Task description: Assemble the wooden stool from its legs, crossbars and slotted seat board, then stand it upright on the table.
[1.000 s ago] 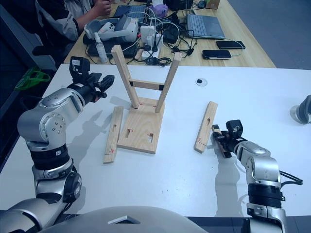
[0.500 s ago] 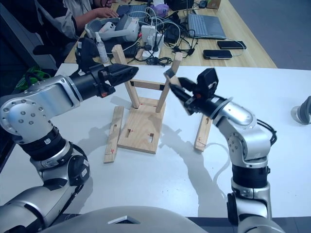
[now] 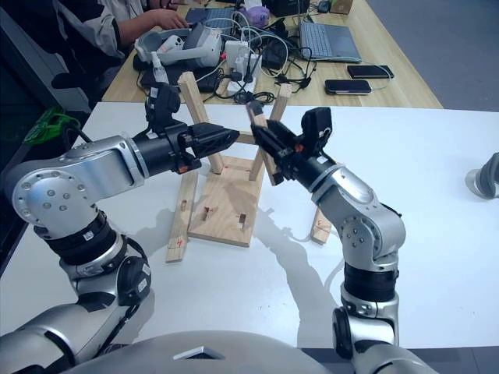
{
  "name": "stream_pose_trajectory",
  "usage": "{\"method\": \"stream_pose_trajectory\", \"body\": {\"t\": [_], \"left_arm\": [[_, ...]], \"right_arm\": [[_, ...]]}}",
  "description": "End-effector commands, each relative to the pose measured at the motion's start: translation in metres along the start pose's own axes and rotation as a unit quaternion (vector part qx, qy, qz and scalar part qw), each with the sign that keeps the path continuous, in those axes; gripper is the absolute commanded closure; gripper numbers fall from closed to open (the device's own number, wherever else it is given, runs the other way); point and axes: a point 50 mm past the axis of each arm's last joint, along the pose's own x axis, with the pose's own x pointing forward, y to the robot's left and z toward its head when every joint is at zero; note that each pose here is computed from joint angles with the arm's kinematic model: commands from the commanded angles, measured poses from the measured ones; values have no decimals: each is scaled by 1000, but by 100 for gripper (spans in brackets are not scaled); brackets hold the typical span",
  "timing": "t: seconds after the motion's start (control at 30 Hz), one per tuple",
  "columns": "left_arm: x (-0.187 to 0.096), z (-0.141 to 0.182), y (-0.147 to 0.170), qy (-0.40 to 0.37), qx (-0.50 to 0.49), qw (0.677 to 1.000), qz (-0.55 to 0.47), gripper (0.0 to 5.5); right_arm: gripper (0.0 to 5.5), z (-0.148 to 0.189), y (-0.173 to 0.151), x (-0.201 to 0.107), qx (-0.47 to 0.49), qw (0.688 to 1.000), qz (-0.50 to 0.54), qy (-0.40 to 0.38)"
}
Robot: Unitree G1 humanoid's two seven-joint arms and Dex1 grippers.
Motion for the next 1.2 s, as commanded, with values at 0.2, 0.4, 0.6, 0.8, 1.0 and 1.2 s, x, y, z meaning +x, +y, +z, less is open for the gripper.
{"method": "stream_pose_trajectory", "body": {"t": [0.2, 0.4, 0.6, 0.8, 1.0, 1.2], "left_arm": [[2, 3, 8, -32, 165, 985, 31, 298], [1, 23, 20, -96, 331, 935, 81, 298], [5, 18, 15, -116, 314, 942, 28, 298], [14, 17, 3, -125, 207, 970, -14, 298], [19, 27, -4, -153, 156, 976, -19, 298], [31, 38, -14, -176, 129, 976, -28, 298]], "right_arm": [[422, 47, 28, 40, 138, 985, 22, -99], [422, 61, 24, 69, 298, 943, -26, -144], [422, 54, 32, 82, 378, 915, -30, -140], [422, 49, 45, 88, 445, 883, -22, -149], [422, 51, 52, 91, 469, 869, -10, -157], [422, 44, 57, 89, 475, 868, -13, -145]]}}
